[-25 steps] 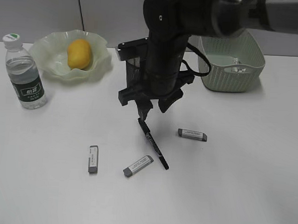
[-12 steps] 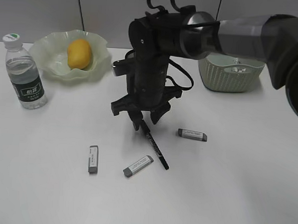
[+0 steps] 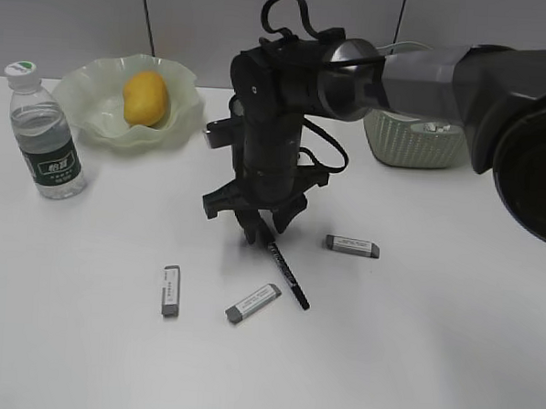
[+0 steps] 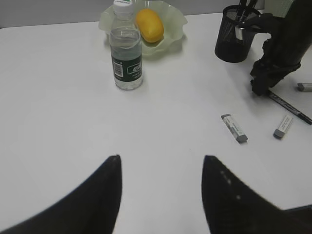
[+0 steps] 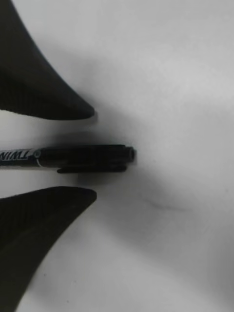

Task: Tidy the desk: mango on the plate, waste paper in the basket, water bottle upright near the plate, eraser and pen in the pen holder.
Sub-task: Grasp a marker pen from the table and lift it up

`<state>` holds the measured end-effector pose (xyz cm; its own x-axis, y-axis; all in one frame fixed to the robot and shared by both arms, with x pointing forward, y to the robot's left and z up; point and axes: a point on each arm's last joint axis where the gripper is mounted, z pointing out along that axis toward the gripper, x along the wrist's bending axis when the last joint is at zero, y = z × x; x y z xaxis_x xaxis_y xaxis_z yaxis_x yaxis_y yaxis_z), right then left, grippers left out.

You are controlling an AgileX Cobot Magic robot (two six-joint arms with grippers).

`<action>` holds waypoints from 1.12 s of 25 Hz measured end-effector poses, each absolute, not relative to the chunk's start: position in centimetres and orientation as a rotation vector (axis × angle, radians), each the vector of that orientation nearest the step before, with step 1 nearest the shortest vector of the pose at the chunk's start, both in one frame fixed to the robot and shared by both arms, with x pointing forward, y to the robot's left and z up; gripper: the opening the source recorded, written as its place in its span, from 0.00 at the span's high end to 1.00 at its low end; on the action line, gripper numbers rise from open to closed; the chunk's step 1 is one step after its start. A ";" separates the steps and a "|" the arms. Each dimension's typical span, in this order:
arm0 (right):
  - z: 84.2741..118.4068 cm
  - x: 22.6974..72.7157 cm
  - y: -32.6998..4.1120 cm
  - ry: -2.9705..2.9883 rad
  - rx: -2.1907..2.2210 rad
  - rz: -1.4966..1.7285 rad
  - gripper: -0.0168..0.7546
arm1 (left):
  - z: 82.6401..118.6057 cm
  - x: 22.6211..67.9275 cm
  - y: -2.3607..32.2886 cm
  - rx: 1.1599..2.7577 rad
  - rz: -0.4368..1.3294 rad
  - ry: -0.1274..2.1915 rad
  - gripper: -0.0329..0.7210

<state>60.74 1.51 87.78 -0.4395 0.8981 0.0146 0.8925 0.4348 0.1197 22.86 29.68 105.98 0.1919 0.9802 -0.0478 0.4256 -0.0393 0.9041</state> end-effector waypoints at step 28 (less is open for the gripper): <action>88.2 61.5 2.0 2.650 1.534 0.195 0.79 | 106.0 22.9 29.7 1.608 0.812 1.365 0.42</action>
<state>61.47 1.99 88.18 -0.4979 0.8672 0.0002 0.8579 0.4926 0.1461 22.86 29.68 105.98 0.1919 0.9802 -0.0478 0.4256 -0.0393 0.9041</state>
